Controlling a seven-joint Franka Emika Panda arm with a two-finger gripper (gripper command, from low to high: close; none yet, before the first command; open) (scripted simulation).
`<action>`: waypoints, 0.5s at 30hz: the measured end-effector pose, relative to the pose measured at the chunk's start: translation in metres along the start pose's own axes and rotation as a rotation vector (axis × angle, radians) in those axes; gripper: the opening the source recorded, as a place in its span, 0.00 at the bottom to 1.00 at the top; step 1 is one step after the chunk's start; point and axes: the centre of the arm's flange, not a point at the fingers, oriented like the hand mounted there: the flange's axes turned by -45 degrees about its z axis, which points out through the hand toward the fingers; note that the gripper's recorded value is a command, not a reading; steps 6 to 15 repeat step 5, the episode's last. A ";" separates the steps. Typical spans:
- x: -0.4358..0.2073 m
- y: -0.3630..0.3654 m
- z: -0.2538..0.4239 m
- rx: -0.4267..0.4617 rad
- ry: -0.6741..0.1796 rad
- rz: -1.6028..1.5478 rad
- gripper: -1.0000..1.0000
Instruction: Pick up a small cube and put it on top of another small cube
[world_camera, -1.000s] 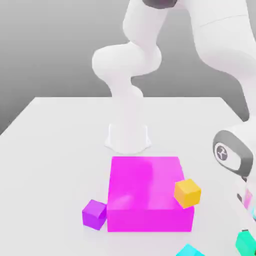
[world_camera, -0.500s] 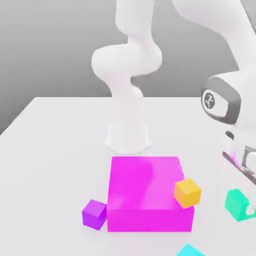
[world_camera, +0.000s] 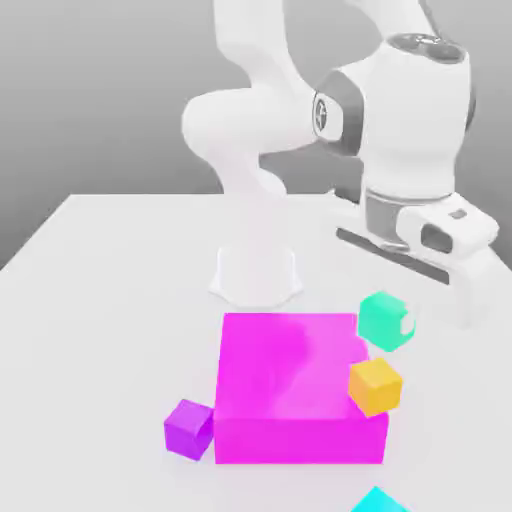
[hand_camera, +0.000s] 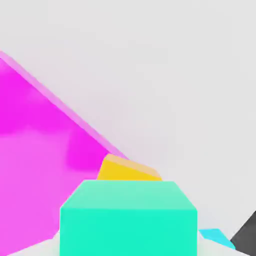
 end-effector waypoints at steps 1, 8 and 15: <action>-0.001 -0.001 0.012 0.000 -0.002 0.001 0.00; -0.001 -0.002 0.020 0.000 -0.004 0.001 1.00; -0.001 -0.002 0.020 0.000 -0.004 0.001 1.00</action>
